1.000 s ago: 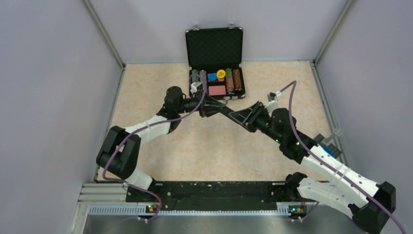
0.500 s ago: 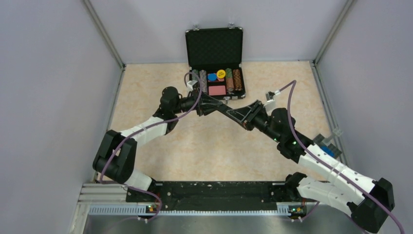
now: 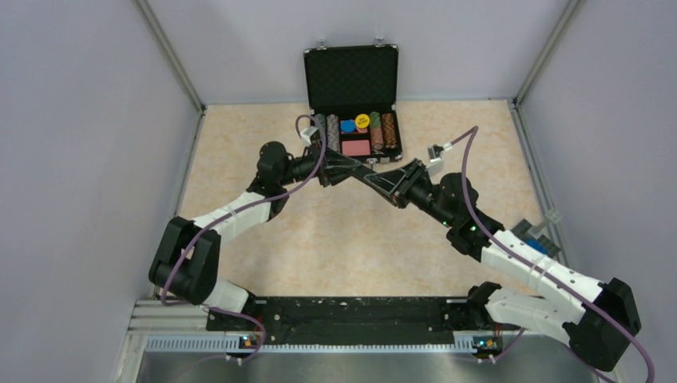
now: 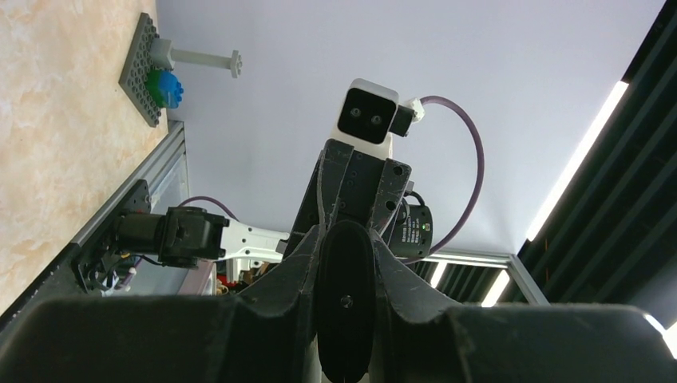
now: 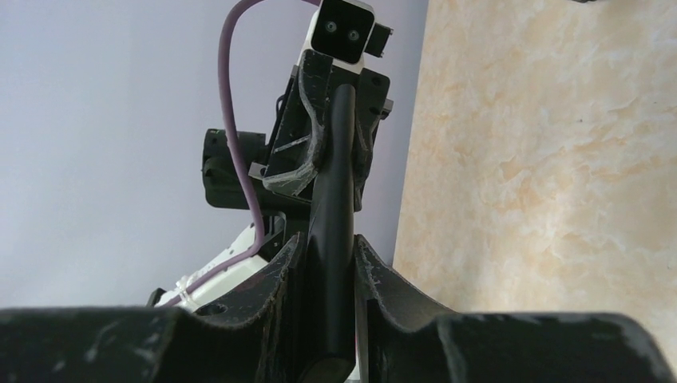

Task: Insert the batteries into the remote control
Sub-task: Load the battery cover into the remote control.

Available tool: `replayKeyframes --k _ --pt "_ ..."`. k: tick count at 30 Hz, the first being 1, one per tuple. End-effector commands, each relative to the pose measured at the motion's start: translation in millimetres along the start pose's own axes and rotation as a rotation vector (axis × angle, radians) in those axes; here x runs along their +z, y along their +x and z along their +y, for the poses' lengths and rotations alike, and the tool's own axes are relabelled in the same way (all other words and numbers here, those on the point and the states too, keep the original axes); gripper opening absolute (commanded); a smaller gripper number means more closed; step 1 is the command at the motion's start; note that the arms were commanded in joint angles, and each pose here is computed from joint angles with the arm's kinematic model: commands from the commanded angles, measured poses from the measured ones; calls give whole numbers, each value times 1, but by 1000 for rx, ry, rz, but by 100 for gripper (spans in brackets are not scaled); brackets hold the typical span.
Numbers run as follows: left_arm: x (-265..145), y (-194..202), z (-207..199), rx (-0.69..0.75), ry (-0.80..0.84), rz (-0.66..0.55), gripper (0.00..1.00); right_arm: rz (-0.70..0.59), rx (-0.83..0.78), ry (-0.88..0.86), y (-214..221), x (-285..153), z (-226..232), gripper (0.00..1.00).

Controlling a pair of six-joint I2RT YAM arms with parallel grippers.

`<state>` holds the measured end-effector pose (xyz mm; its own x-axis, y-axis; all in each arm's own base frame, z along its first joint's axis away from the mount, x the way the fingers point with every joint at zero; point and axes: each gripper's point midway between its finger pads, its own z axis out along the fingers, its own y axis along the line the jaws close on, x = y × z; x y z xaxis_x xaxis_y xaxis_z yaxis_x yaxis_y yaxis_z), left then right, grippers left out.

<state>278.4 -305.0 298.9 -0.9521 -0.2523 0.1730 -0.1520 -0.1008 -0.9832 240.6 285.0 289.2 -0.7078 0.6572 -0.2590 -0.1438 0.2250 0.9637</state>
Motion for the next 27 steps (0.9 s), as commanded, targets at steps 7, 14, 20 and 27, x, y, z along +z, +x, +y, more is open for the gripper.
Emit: replayKeyframes --k 7,14,20,27 --pt "-14 64 -59 147 157 185 0 81 -3 127 19 11 -44 25" --pt "-13 57 -46 160 92 133 0 91 17 112 19 10 -34 31" --pt "-19 40 -30 267 -86 11 0 83 8 71 14 3 -10 54" --pt "-23 32 -17 254 -116 -15 0 111 0 26 16 -8 7 78"
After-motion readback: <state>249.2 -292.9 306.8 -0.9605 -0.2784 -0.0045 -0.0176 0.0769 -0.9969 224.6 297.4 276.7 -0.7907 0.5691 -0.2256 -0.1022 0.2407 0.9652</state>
